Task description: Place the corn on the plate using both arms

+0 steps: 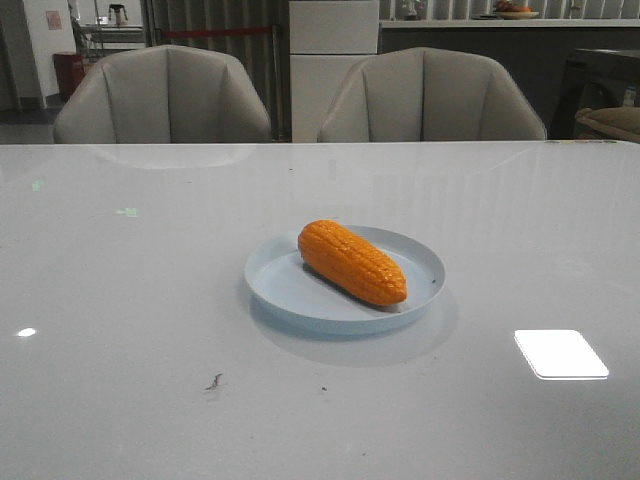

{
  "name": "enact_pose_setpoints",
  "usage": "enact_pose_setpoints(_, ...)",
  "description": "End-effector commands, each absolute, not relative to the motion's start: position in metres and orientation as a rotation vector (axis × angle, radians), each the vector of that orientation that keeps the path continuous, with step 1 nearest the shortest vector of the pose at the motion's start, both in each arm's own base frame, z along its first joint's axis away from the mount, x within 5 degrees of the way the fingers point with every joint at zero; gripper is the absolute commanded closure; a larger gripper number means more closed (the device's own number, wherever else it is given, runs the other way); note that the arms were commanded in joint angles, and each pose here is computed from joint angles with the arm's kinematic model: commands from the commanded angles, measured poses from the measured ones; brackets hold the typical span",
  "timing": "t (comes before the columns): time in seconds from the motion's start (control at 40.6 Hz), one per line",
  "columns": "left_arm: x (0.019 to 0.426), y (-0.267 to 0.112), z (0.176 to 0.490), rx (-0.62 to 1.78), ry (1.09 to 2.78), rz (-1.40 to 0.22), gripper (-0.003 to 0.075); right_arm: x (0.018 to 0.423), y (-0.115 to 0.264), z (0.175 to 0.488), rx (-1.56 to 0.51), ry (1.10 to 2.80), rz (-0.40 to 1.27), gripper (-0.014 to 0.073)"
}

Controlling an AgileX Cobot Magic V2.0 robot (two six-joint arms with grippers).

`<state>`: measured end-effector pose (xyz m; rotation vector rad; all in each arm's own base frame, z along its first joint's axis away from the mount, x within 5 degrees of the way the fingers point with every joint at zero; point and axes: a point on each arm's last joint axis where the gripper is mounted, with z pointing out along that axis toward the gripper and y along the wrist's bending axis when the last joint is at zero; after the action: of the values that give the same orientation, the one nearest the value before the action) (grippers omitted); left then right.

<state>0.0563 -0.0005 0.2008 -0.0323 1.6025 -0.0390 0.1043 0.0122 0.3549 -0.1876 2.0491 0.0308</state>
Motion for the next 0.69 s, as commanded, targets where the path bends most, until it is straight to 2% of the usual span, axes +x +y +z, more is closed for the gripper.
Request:
enact_pose_setpoints(0.0, 0.056, 0.0, 0.208, -0.051, 1.515, -0.054, 0.0631, 0.095, 0.011, 0.353, -0.198, 1.84, 0.003, 0.0566)
enact_pose_setpoints(0.271, 0.056, 0.0, 0.208, -0.051, 1.515, -0.054, 0.0631, 0.065, 0.008, 0.287, -0.16, 1.47, 0.022, 0.0573)
enact_pose_setpoints(0.443, 0.056, 0.0, 0.208, -0.051, 1.515, -0.054, 0.0631, 0.053, 0.004, 0.24, -0.084, 1.449, 0.013, 0.0573)
enact_pose_setpoints(0.664, 0.056, 0.0, 0.208, -0.051, 1.515, -0.054, 0.0631, 0.055, 0.003, 0.205, -0.038, 1.524, 0.044, 0.0573)
